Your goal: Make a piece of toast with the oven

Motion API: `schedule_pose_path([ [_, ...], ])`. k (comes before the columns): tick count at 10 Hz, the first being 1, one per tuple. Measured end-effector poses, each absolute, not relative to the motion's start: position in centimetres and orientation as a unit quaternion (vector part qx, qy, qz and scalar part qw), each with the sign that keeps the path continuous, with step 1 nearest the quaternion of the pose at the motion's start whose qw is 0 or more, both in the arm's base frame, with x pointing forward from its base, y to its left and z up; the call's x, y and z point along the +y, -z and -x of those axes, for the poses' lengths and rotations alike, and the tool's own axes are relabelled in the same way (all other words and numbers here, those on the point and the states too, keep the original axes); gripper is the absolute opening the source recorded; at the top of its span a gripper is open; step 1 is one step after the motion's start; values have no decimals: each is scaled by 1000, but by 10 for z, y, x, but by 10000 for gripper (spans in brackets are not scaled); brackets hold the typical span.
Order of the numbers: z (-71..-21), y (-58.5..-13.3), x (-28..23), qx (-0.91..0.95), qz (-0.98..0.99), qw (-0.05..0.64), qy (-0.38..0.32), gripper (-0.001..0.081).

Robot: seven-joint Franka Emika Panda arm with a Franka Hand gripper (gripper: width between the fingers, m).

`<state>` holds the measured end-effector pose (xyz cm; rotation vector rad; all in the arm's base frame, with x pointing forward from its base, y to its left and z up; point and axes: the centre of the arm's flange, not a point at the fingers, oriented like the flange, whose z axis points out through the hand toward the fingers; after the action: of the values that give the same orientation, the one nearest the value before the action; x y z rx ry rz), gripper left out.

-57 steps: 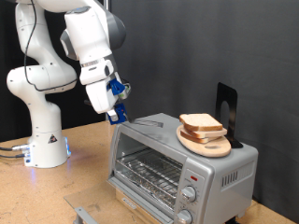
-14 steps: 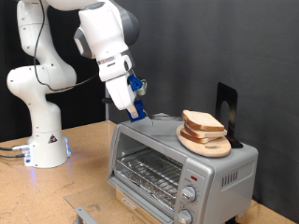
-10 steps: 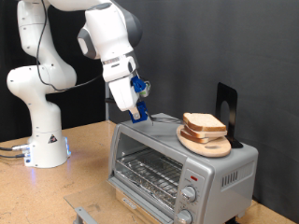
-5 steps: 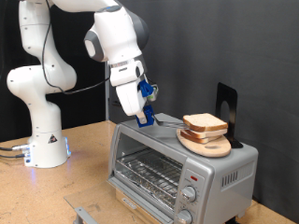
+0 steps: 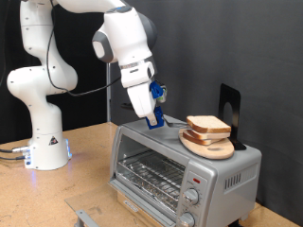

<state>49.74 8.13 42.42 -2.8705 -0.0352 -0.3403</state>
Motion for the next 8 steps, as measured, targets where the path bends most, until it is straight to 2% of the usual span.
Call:
schedule_pose_path([
  [8, -502, -433, 103, -16, 987, 121, 102, 384],
])
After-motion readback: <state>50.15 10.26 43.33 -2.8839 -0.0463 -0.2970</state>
